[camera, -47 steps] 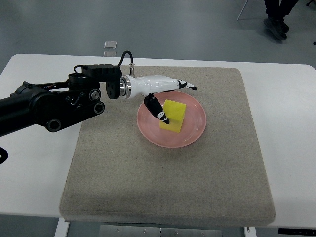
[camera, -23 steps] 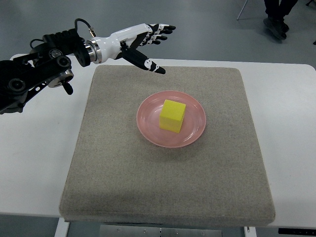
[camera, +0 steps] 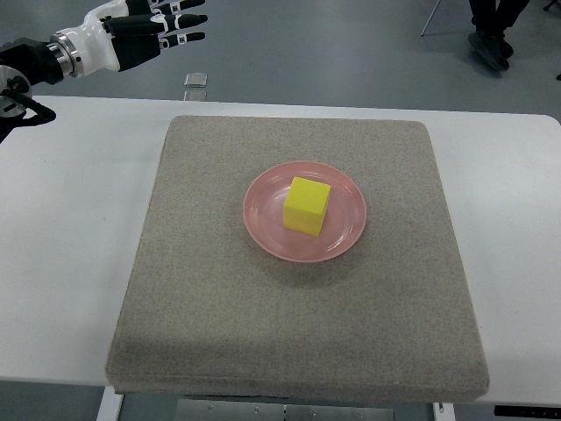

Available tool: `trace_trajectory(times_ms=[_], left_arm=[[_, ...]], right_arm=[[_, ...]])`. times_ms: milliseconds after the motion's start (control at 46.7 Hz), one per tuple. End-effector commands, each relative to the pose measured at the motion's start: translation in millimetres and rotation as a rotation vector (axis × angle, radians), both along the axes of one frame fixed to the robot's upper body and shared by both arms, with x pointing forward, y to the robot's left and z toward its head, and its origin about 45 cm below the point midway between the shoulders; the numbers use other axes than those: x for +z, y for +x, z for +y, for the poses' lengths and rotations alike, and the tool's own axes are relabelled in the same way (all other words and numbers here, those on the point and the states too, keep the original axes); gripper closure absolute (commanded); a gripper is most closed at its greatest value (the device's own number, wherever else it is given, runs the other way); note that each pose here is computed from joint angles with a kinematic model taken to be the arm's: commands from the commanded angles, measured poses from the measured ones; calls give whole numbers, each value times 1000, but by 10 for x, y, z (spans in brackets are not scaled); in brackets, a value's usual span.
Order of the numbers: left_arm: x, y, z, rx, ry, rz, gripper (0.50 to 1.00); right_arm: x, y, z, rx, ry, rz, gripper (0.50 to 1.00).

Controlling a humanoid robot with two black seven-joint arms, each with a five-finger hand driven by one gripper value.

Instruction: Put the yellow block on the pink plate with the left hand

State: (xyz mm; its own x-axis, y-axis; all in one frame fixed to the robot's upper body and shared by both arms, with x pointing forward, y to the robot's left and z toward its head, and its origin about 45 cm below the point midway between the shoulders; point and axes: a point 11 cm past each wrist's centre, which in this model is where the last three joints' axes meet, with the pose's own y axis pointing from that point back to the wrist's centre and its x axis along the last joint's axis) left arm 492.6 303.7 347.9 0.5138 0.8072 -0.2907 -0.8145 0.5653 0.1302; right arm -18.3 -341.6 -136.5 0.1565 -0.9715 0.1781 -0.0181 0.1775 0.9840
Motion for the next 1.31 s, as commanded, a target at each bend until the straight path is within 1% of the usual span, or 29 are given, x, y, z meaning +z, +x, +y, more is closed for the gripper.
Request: trace_trajectory(times_ms=[0,171,407,578,942,1156,1284], left_arm=[[-92,-34,29,1,-48,48,506],[-149,-58,44,5,-117,104,506],[-482,-161,108,36,-210,185,506],[-613,-217,175,60,-263,219,506],[-643,-245,239,68,-256,224,506],[-623,-253,263,63,-255,217,506],[-616,-255,289,67,-252,215,506]], right_arm=[[0,0,0,0,0,0,576],[0,0,2,0,2,0,576],[-1,0,5,0,2,0,576],[-1,-12,7,7,3,3,576],[0,-20,-2,4,-5,3,576],[1,-138,-3,-1,-6,22,576],[1,-140,2,6,-4,24,576]])
